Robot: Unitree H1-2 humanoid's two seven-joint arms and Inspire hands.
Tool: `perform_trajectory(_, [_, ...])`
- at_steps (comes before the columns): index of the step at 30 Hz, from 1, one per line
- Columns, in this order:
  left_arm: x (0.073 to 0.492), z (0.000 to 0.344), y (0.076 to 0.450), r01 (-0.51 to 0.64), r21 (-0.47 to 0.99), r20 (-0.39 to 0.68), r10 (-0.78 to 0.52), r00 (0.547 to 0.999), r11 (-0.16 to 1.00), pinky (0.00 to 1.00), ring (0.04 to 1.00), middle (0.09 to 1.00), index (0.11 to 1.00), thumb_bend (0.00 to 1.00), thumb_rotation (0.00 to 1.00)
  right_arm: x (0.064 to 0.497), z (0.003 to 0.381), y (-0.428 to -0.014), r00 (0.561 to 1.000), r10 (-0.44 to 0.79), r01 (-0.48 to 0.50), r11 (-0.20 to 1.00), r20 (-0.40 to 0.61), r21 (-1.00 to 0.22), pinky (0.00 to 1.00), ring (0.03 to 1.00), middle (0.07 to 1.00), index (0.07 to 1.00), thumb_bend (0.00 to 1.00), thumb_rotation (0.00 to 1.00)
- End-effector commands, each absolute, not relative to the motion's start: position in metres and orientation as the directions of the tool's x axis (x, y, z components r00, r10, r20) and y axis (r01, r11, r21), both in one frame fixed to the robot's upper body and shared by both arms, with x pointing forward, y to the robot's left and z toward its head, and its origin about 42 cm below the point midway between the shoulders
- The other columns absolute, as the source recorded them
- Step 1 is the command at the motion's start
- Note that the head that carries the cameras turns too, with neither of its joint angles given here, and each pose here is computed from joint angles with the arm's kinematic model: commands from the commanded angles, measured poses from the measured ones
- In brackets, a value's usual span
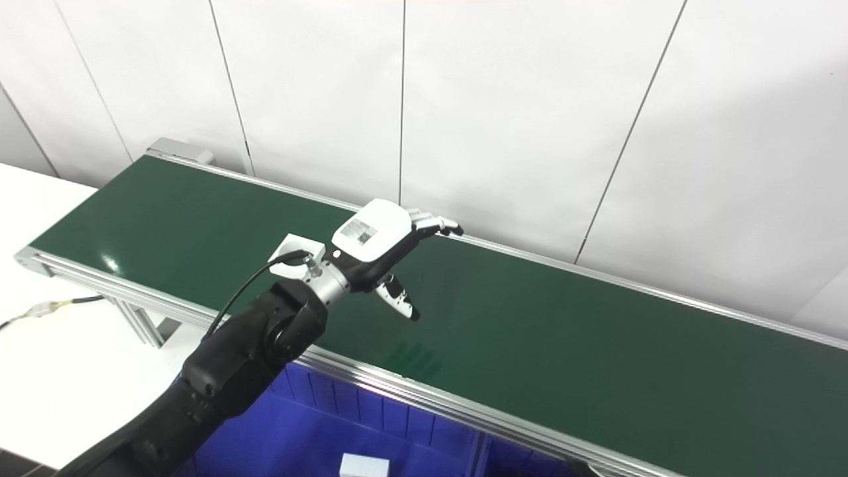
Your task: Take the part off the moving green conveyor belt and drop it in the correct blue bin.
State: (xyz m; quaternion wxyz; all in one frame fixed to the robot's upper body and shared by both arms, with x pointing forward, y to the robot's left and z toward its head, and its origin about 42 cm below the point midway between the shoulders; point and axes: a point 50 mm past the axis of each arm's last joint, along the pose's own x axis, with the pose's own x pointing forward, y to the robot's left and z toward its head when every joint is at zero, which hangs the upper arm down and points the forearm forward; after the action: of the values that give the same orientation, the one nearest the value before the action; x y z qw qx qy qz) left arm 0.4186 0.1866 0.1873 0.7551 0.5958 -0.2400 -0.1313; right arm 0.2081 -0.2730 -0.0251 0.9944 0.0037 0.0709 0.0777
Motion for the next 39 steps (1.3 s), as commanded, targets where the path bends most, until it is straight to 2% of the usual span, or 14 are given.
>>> perform_trajectory(1, [0.434, 0.210, 0.188, -0.143, 0.965, 0.236, -0.482, 0.844, 0.221, 0.63, 0.734, 0.763, 0.789, 1.00, 0.01, 0.212, -0.018, -0.272, 0.983, 0.158, -0.158, 0.987, -0.091, 0.003, 0.75, 0.807, 0.873, 0.786, 0.99, 0.30])
perform_trajectory(9, [0.458, 0.206, 0.188, -0.099, 0.985, 0.154, -0.459, 0.875, 0.143, 0.56, 0.746, 0.791, 0.787, 1.00, 0.00, 0.212, -0.016, -0.268, 0.984, 0.154, -0.155, 0.988, -0.087, -0.012, 0.74, 0.800, 0.861, 0.784, 1.00, 0.30])
perform_trajectory(13, [0.467, 0.203, 0.184, -0.069, 0.991, 0.114, -0.459, 0.881, 0.114, 0.63, 0.754, 0.805, 0.791, 1.00, 0.00, 0.212, -0.016, -0.267, 0.984, 0.154, -0.155, 0.988, -0.085, -0.009, 0.74, 0.797, 0.858, 0.782, 1.00, 0.31])
perform_trajectory(16, [0.474, 0.201, 0.183, -0.055, 0.996, 0.079, -0.459, 0.885, 0.066, 0.64, 0.758, 0.809, 0.794, 1.00, 0.00, 0.212, -0.016, -0.267, 0.984, 0.153, -0.154, 0.988, -0.086, -0.008, 0.74, 0.793, 0.856, 0.781, 1.00, 0.31])
perform_trajectory(25, [0.483, 0.212, 0.201, 0.047, 0.998, -0.060, -0.406, 0.912, -0.042, 0.62, 0.794, 0.846, 0.812, 1.00, 0.00, 0.211, -0.017, -0.267, 0.985, 0.149, -0.150, 0.989, -0.088, -0.004, 0.74, 0.794, 0.860, 0.782, 1.00, 0.31])
perform_trajectory(34, [0.482, 0.208, 0.219, 0.150, 0.986, -0.169, -0.409, 0.897, -0.077, 0.59, 0.802, 0.854, 0.800, 1.00, 0.00, 0.211, -0.017, -0.266, 0.985, 0.150, -0.151, 0.988, -0.091, -0.010, 0.73, 0.789, 0.858, 0.782, 1.00, 0.31])
perform_trajectory(39, [0.481, 0.205, 0.223, 0.209, 0.970, -0.242, -0.407, 0.881, -0.124, 0.62, 0.812, 0.868, 0.818, 1.00, 0.05, 0.211, -0.016, -0.265, 0.985, 0.149, -0.151, 0.988, -0.089, -0.016, 0.73, 0.788, 0.855, 0.779, 1.00, 0.32])
